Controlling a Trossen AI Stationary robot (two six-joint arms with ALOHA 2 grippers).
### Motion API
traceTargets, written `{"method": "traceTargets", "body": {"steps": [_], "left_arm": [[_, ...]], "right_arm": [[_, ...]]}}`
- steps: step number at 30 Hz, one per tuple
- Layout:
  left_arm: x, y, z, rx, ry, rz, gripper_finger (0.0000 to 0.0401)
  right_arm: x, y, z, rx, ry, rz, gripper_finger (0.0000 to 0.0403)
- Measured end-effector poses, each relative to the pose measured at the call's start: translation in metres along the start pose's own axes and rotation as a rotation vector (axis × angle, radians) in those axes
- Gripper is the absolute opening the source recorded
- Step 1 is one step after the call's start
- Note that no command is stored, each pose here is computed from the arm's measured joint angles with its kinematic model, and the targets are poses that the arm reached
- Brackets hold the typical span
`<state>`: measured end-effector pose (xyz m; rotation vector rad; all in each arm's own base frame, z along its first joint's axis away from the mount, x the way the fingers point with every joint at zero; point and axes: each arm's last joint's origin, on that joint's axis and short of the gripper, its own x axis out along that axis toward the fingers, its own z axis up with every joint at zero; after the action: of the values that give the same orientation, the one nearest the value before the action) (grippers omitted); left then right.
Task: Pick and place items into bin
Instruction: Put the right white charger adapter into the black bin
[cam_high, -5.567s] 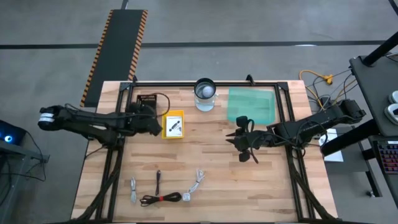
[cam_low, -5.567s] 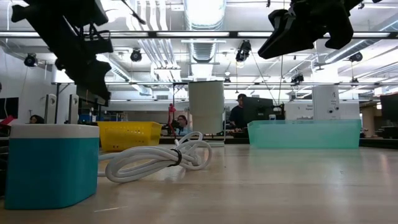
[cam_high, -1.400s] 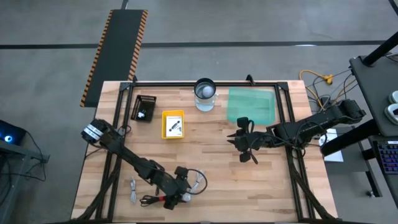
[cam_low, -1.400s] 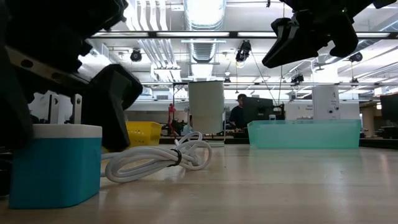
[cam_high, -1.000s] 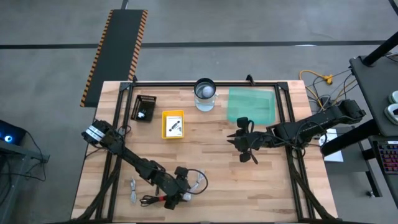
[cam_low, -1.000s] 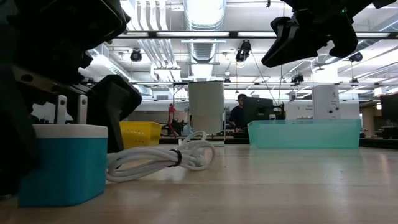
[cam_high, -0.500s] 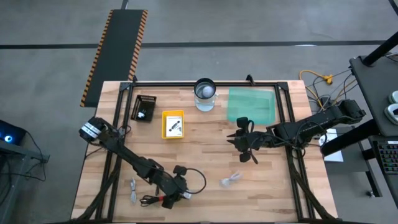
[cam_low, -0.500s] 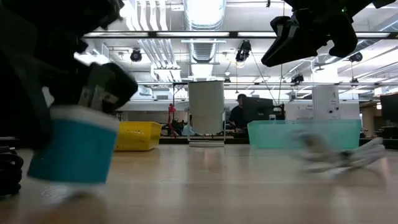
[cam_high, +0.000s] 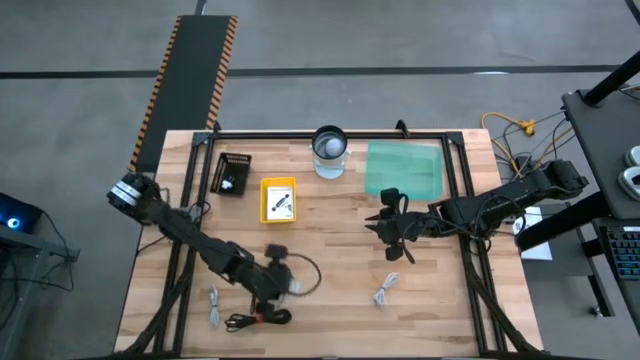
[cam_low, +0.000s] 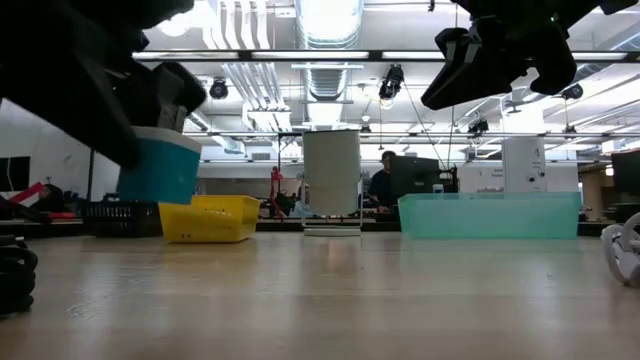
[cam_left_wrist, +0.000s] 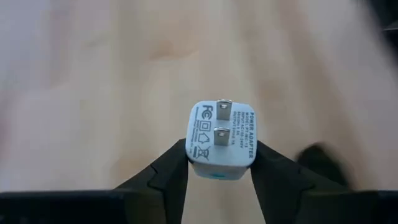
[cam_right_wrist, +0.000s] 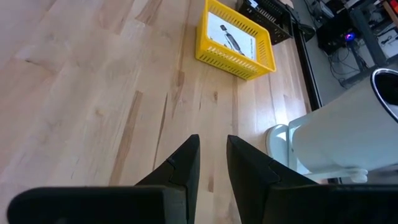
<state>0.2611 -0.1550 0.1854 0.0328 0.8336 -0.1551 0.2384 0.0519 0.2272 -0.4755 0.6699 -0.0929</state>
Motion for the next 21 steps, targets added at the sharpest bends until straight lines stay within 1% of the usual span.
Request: {"method": "traceTargets", "body": {"steps": [5, 9, 11, 17, 21], "left_arm": [[-0.036, 0.033, -0.007, -0.158, 0.098, 0.255, 0.0138], [-0.068, 0.061, -0.013, -0.253, 0.127, 0.426, 0.0138], [-0.080, 0.074, -0.014, -0.280, 0.132, 0.477, 0.0138], [-0.109, 0.106, -0.019, -0.355, 0.149, 0.571, 0.0138], [-0.125, 0.127, -0.027, -0.416, 0.192, 0.675, 0.0138]], "right_arm": [[0.000, 0.000, 0.000, 0.000, 0.001, 0.000, 0.0068], [0.000, 0.000, -0.001, 0.005, 0.002, 0.001, 0.0068], [0.000, 0.000, -0.001, 0.007, 0.003, 0.001, 0.0068], [0.001, 0.001, -0.004, 0.002, 0.011, 0.003, 0.0068], [0.001, 0.002, -0.005, -0.002, 0.015, 0.004, 0.0068]]}}
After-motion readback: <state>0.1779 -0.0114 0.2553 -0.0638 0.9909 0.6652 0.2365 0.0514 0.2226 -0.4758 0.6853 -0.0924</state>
